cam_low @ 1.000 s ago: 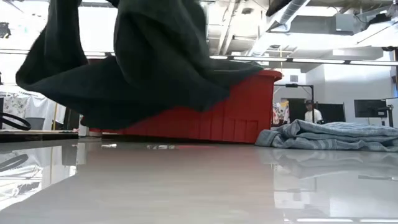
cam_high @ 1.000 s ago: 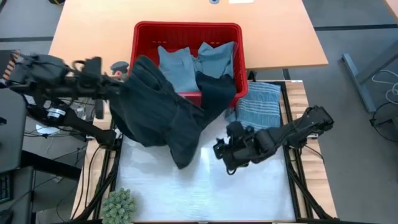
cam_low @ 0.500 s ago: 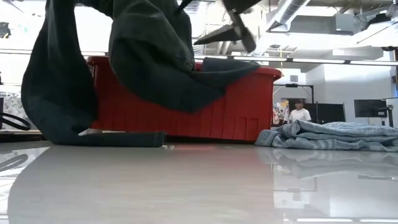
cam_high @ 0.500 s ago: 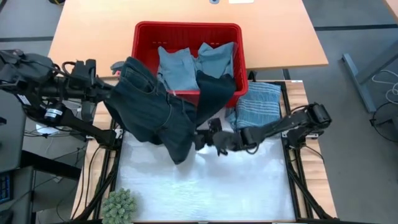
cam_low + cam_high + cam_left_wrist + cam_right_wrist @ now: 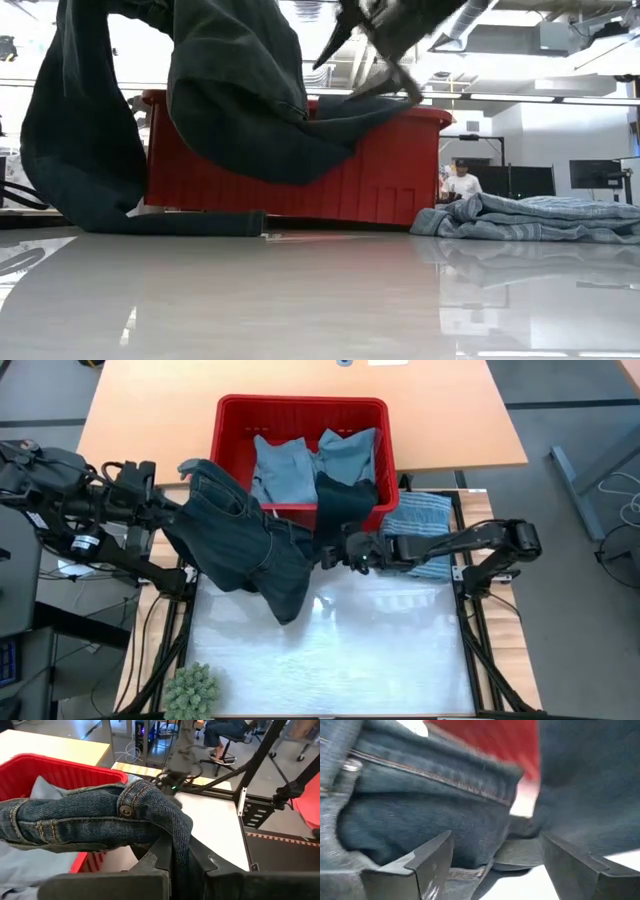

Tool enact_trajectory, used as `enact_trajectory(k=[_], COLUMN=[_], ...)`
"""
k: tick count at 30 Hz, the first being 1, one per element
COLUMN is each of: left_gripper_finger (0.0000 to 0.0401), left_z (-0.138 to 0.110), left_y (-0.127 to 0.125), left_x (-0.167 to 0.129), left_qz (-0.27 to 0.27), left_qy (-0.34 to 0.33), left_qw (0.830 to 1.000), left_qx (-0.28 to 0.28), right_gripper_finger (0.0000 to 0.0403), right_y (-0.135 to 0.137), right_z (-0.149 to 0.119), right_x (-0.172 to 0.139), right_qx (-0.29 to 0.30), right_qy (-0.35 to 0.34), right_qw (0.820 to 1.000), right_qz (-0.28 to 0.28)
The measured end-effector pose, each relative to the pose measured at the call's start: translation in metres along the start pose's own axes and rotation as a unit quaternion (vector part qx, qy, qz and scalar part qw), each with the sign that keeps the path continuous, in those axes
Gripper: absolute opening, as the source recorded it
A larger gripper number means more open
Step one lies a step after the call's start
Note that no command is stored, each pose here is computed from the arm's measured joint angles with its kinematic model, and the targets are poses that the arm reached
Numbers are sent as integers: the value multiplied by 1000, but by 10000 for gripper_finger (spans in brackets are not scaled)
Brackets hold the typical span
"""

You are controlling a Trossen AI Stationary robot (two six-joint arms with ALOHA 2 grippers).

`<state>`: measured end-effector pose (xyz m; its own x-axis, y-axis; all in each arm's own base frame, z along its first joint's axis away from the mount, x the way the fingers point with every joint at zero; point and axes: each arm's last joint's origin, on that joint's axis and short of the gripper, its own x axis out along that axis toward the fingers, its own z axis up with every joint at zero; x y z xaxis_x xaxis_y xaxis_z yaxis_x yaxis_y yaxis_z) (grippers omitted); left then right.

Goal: Fold Laundry from Bin
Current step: Fold the black pants

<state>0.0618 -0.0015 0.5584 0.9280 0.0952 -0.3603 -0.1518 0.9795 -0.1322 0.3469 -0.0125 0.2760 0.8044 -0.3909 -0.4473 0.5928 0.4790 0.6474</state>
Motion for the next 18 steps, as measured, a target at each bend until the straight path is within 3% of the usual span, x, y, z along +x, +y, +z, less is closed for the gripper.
enact_trajectory(k=[5, 11, 18], left_gripper_finger=[6, 6, 6], left_z=[0, 0, 1], left_y=[0, 0, -1], left_x=[0, 1, 4], left_qz=[1, 6, 10], left_qy=[0, -1, 0], left_qw=[1000, 1000, 999], left_qx=[-12, -27, -39], right_gripper_finger=[317, 317, 317], right_y=[-32, -59, -59], right_z=[-2, -8, -10], right_x=[22, 33, 56], right_qx=[63, 95, 107], right_qy=[-1, -17, -30], right_qw=[997, 989, 974], right_qz=[53, 115, 198])
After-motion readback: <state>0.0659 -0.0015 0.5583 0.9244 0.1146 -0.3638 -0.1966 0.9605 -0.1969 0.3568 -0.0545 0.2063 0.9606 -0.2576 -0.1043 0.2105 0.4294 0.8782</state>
